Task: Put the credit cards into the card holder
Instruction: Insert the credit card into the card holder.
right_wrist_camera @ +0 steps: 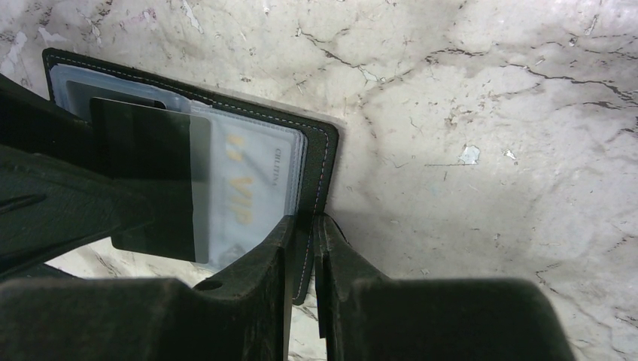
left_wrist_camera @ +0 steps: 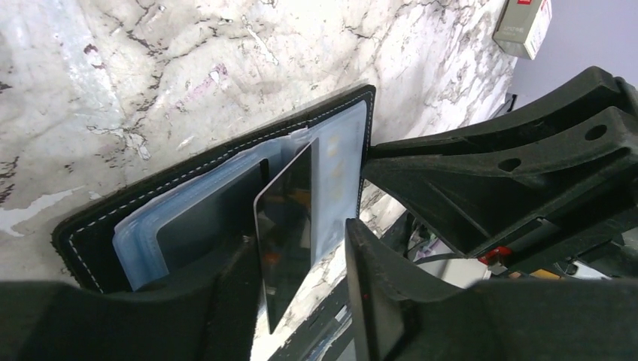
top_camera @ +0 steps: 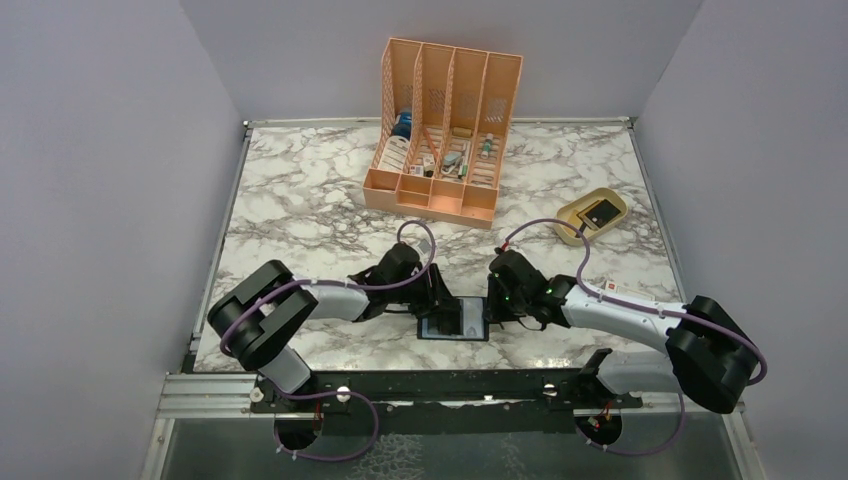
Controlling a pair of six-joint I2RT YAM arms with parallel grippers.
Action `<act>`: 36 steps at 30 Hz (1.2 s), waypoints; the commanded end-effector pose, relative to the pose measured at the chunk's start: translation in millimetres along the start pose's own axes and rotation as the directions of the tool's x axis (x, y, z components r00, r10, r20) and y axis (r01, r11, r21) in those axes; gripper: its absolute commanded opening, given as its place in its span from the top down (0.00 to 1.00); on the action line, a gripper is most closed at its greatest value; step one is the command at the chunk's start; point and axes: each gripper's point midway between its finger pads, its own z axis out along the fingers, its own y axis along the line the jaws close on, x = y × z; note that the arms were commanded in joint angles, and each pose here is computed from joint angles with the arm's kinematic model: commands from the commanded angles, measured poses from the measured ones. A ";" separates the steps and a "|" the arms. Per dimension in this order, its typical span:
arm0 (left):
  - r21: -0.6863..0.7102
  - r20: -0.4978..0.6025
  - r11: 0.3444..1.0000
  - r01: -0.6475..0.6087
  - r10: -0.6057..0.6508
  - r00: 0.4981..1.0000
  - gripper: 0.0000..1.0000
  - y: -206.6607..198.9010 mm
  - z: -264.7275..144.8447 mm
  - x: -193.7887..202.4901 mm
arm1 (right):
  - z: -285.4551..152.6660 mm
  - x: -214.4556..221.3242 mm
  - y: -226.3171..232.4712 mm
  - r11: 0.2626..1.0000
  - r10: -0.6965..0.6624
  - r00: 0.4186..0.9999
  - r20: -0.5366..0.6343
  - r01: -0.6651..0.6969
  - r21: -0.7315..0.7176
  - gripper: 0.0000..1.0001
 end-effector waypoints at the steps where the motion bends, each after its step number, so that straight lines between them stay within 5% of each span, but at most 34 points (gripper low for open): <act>1: -0.072 0.041 0.997 -0.018 0.021 0.999 0.53 13.3 -5.2 -4.1 | -3.7 3.5 -2.3 1.000 -0.005 1.000 -0.004 0.005 0.004 0.84; 36: -0.139 0.036 0.985 -0.101 0.107 0.994 0.47 5.9 -0.4 -6.1 | -0.9 -6.1 -14.7 0.994 -0.008 1.000 0.014 0.007 0.106 0.86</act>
